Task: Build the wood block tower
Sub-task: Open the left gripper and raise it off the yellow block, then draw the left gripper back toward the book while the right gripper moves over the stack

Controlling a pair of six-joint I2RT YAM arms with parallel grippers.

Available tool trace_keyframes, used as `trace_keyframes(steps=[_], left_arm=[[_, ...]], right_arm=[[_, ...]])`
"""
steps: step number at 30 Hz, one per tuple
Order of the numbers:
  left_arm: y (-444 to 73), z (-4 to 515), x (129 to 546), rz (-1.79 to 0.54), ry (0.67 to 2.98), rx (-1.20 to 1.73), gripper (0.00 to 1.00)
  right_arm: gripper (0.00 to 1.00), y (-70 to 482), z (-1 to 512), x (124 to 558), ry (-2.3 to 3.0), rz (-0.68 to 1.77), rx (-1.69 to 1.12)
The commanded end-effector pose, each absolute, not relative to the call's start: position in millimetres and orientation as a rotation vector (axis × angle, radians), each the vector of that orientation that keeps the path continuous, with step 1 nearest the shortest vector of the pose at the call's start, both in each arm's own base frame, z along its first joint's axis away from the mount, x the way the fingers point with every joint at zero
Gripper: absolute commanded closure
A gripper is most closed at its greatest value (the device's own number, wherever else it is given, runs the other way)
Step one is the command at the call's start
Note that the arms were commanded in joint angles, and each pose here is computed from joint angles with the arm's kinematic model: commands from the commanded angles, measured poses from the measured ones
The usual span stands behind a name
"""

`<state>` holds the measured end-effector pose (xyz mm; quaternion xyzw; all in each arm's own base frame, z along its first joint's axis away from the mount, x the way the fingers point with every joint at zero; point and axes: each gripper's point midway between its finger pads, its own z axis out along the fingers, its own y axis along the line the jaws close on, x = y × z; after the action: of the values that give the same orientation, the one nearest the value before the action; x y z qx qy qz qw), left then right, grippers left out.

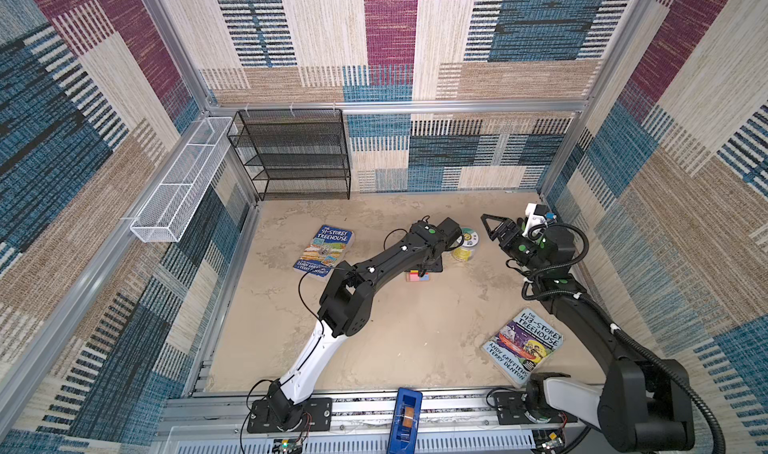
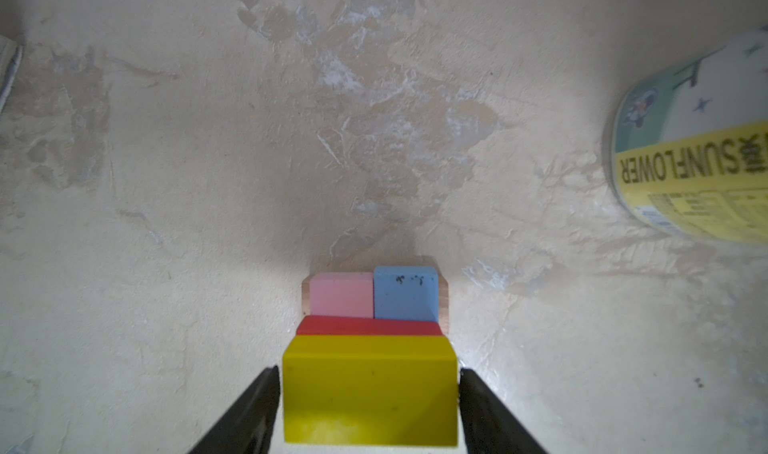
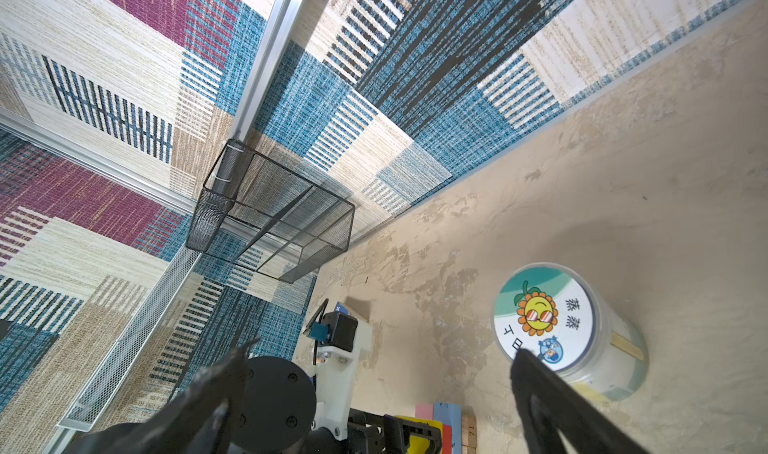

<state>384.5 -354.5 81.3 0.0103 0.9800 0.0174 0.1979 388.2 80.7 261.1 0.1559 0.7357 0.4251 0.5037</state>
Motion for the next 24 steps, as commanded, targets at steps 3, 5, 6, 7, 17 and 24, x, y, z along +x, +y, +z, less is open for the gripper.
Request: trace_keyframes(steps=[3,5,6,7,17,24], left_arm=[[-353,88,387,0.064,2.72,0.054,0.22],[-353,90,387,0.059,2.716,0.058,0.19],[-353,92,387,0.057,2.714,0.06,0.17],[-353,94,387,0.054,2.713,0.062,0.16],[-355,128,384,-0.027,2.68,0.088,0.03],[-357,159,376,-0.103,2.653,0.117,0.01]], right_arm=[[0.0,80,268,388,1.752,1.028,0.37],[0.0,80,268,388,1.753,1.029,0.369],[0.0,81,268,387,1.754,1.029,0.369],[0.0,81,267,387,1.754,1.029,0.37],[0.0,80,267,387,1.755,1.024,0.373],[0.0,80,269,386,1.753,1.022,0.372]])
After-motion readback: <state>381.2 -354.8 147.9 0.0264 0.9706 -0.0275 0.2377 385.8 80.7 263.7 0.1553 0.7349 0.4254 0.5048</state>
